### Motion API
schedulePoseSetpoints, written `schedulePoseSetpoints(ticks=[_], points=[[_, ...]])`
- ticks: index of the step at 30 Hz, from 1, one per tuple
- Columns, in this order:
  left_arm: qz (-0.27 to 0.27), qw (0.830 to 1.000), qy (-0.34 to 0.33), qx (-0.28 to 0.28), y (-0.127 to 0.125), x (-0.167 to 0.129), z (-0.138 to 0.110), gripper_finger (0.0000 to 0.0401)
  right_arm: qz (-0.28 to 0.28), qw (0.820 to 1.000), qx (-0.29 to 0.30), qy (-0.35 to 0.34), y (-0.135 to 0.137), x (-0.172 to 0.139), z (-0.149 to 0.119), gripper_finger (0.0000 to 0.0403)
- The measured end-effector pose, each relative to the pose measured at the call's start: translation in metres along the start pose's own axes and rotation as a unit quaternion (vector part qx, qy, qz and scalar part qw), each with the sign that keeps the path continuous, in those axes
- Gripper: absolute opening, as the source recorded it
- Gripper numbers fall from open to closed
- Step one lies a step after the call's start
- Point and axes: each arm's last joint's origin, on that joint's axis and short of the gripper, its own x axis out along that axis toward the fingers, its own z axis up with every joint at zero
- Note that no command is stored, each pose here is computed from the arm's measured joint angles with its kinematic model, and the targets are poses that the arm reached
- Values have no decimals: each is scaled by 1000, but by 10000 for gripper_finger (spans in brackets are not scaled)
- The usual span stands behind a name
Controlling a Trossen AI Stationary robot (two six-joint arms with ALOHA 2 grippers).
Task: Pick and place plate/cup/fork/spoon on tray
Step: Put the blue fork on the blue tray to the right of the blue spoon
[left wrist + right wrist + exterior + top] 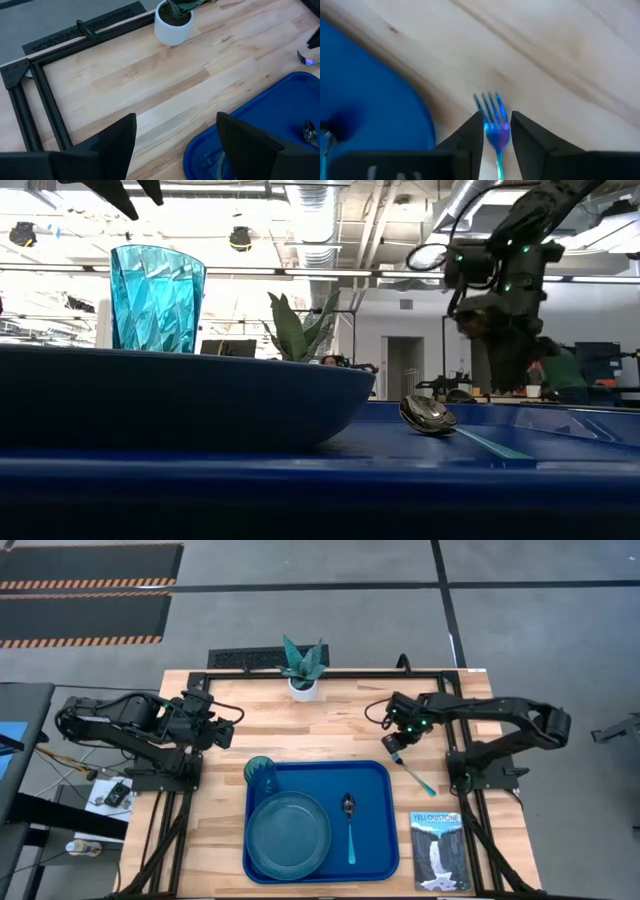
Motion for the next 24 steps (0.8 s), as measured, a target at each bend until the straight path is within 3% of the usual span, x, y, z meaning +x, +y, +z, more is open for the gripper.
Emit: schedulePoseSetpoints(ticks=[2, 6, 10, 16, 24], points=[[0, 1000, 0, 0, 0, 0, 0, 261, -17, 999, 27, 14, -1, -6, -9, 105], [1, 1000, -3, -1, 0, 0, 0, 261, -113, 990, 72, 47, -1, -7, -34, 58], [4, 1000, -11, -1, 0, 0, 1, 261, -138, 984, 98, 47, 12, 1, -57, 10], [10, 1000, -9, 8, 2, 0, 0, 261, -169, 976, 134, 28, 32, 6, -86, 13], [13, 1000, -15, 16, 2, 0, 1, 261, -228, 952, 204, 1, 41, 15, -112, 6]])
